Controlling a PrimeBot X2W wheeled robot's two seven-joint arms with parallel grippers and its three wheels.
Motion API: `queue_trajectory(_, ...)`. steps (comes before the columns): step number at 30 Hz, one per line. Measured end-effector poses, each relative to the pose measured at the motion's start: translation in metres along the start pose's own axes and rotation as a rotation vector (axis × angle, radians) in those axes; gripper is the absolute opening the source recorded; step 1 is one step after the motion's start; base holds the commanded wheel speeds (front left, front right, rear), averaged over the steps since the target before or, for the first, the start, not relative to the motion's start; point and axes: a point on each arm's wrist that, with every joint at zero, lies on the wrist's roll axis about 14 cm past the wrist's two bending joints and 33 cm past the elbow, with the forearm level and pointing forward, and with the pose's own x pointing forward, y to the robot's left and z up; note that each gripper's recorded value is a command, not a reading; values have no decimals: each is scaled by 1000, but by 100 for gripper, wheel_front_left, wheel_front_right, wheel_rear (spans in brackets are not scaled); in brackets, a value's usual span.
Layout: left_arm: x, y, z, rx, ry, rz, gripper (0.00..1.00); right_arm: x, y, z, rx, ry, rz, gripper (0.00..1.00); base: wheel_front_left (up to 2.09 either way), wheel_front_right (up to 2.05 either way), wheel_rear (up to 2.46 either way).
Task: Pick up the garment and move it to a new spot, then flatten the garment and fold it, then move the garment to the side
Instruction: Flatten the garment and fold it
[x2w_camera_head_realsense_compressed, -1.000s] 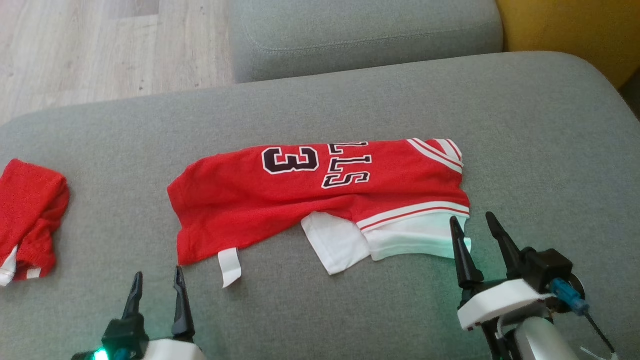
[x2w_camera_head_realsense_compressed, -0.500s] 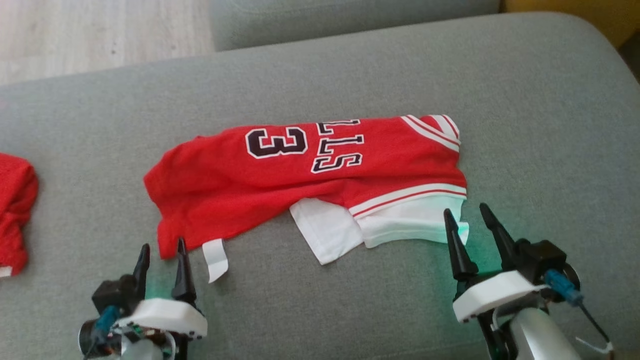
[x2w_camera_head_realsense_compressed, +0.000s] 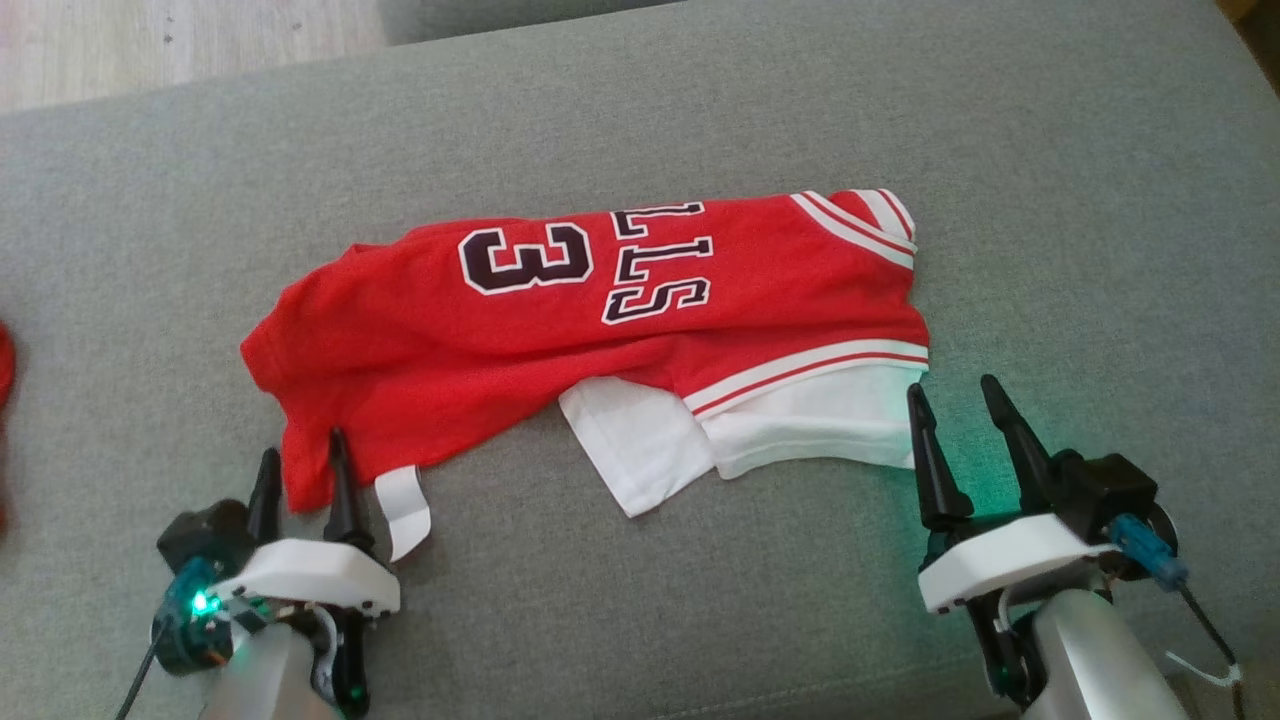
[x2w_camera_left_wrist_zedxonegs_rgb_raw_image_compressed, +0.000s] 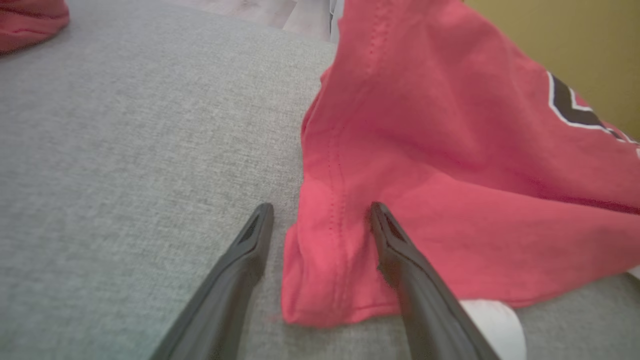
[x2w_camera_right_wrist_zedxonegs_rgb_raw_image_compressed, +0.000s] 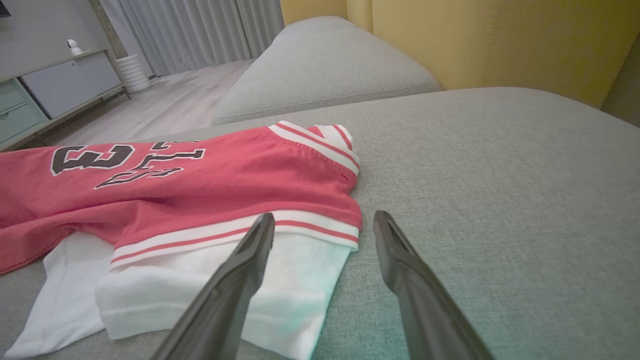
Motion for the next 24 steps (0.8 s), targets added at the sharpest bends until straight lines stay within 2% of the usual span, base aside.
queue_trajectory(3, 3, -4, -2, -10, 8, -16, 100, 0, -3, -2, 0, 5, -10, 100, 0, 0, 0)
queue_trajectory(4, 3, -6, -3, -13, 12, -21, 81, 0, -4, -2, -1, 7, -12, 100, 0, 0, 0)
queue_trajectory(5, 3, -6, -3, -13, 12, -21, 43, 0, -4, -2, -1, 7, -12, 100, 0, 0, 0)
queue_trajectory(7, 5, -7, -4, -15, 19, -26, 0, 0, -5, -4, -3, 11, -15, 100, 0, 0, 0)
queue_trajectory(11, 4, -11, -8, -12, 32, -42, 0, -1, -7, -7, 1, 24, -23, 100, 0, 0, 0)
queue_trajectory(20, -1, -12, -2, -32, 10, -45, 0, -2, -5, -34, 90, 102, -35, 100, 0, 0, 0)
queue_trajectory(24, -6, -15, -3, -18, 8, -65, 0, 2, 9, -52, 135, 166, -3, 100, 0, 0, 0)
